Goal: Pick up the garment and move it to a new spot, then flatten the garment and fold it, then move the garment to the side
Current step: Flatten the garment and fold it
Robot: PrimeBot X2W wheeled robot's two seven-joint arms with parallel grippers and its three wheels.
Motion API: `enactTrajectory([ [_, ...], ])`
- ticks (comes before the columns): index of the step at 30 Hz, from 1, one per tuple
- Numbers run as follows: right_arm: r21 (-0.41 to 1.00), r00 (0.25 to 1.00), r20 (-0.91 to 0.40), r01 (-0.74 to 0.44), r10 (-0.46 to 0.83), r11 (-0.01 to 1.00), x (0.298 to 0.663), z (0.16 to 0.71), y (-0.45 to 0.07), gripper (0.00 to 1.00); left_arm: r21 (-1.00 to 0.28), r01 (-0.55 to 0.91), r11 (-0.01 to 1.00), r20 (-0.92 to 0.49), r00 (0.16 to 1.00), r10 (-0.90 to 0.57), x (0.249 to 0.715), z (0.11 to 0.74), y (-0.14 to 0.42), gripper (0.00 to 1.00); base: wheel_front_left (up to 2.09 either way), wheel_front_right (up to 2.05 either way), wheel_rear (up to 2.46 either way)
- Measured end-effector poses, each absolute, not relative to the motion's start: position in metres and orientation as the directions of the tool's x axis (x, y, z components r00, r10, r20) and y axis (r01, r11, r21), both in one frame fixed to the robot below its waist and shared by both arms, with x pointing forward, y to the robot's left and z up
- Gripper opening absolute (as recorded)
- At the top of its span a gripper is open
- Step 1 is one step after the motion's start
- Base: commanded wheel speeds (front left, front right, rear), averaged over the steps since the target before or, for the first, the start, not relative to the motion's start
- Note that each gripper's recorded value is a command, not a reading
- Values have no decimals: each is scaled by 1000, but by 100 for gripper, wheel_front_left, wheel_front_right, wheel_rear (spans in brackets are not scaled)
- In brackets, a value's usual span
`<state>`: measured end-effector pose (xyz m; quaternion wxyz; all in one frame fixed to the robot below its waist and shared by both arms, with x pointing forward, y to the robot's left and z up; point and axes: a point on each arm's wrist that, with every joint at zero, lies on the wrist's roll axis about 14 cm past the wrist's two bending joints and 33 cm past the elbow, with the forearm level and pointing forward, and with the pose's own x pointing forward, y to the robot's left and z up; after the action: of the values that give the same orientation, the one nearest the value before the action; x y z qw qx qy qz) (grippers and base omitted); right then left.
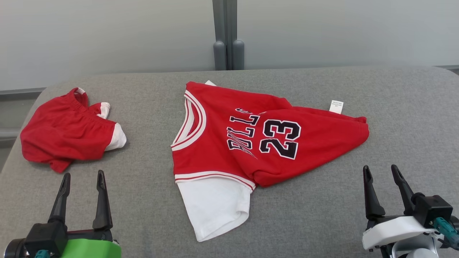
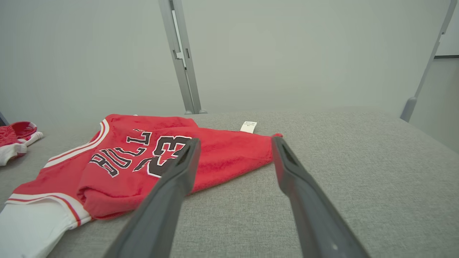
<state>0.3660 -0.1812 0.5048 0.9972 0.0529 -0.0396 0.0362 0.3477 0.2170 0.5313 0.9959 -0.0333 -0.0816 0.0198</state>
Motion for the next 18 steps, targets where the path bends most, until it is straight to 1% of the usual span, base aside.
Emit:
enactTrajectory([
  [2,96,995,65,-77,71,992,367,500,-182,100,-71,-35,997,160,986,46,347,531,217,100,0,0,0],
  [5,70,995,59,-85,81,994,378,499,-186,100,-78,-28,997,158,987,40,349,530,214,100,0,0,0],
  [9,34,994,61,-91,89,995,402,504,-192,100,-87,-11,996,154,988,24,355,528,207,100,0,0,0],
  [18,-33,996,-22,-82,82,996,458,488,-210,100,-90,9,996,131,991,3,370,520,200,100,0,0,0],
])
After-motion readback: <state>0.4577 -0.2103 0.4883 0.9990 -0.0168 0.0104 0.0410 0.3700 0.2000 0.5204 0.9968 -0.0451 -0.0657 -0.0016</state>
